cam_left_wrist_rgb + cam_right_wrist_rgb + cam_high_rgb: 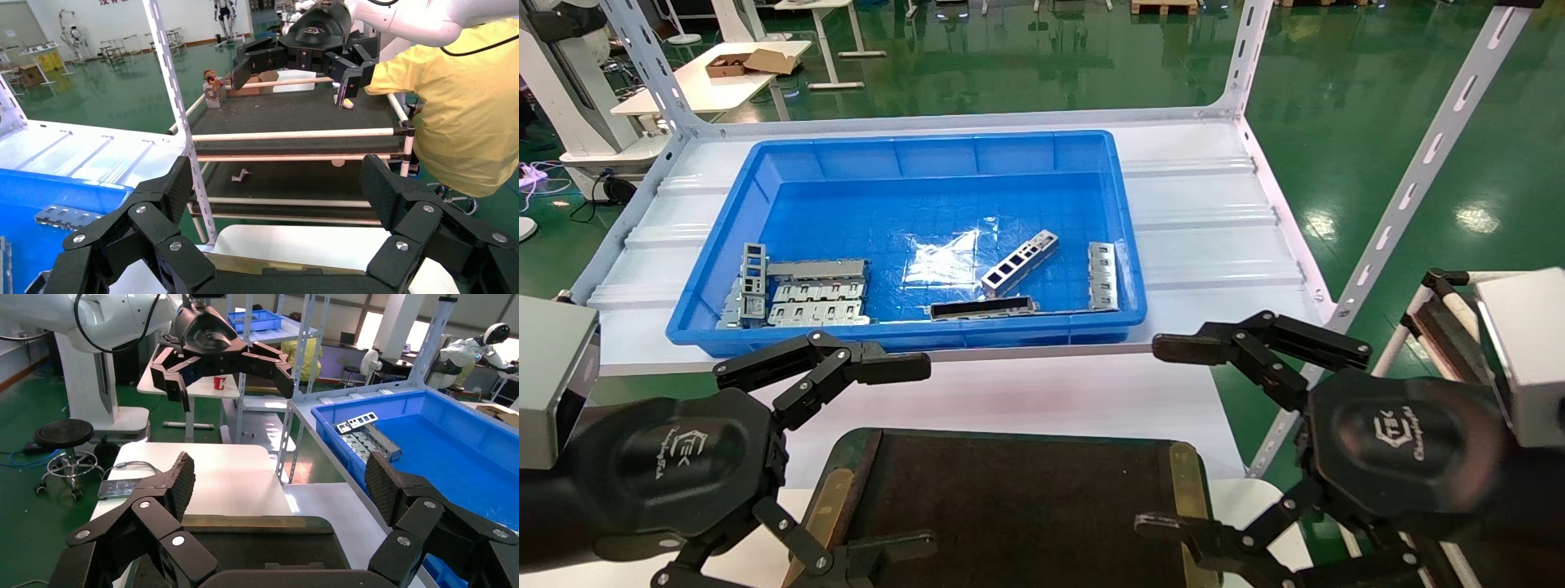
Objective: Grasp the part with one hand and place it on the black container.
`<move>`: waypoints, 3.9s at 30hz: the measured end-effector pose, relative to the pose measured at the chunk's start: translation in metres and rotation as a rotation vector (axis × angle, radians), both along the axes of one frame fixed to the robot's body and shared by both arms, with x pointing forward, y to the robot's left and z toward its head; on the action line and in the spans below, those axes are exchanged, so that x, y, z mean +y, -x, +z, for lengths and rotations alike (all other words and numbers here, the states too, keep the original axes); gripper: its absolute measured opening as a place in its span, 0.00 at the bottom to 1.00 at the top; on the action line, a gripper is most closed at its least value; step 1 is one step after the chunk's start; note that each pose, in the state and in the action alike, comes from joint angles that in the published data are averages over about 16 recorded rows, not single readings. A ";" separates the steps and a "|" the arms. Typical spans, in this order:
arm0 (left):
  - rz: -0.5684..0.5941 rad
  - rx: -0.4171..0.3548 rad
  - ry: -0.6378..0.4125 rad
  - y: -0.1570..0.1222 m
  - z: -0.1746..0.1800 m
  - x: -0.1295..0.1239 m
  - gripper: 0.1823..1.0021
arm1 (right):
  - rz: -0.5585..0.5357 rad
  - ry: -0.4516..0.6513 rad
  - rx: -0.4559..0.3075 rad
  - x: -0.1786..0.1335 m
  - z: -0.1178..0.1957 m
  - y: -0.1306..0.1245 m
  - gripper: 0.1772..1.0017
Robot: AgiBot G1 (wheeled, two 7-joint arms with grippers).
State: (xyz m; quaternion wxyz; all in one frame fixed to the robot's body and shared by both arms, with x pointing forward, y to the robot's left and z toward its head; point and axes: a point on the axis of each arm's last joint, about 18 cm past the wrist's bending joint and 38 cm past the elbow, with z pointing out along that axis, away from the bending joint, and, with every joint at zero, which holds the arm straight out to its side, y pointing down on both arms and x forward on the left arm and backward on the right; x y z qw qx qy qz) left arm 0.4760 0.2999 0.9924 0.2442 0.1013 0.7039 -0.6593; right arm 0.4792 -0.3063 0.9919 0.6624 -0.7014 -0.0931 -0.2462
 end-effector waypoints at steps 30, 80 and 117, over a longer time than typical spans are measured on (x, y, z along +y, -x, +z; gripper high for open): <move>0.006 0.001 0.000 -0.001 0.000 0.000 1.00 | 0.000 0.000 0.000 0.000 0.000 0.000 1.00; 0.752 0.172 0.047 -0.288 0.020 -0.119 1.00 | 0.000 0.000 0.000 0.000 0.000 0.000 0.99; 0.821 0.215 0.049 -0.299 0.003 -0.114 0.31 | 0.000 0.000 0.000 0.000 0.000 0.000 0.29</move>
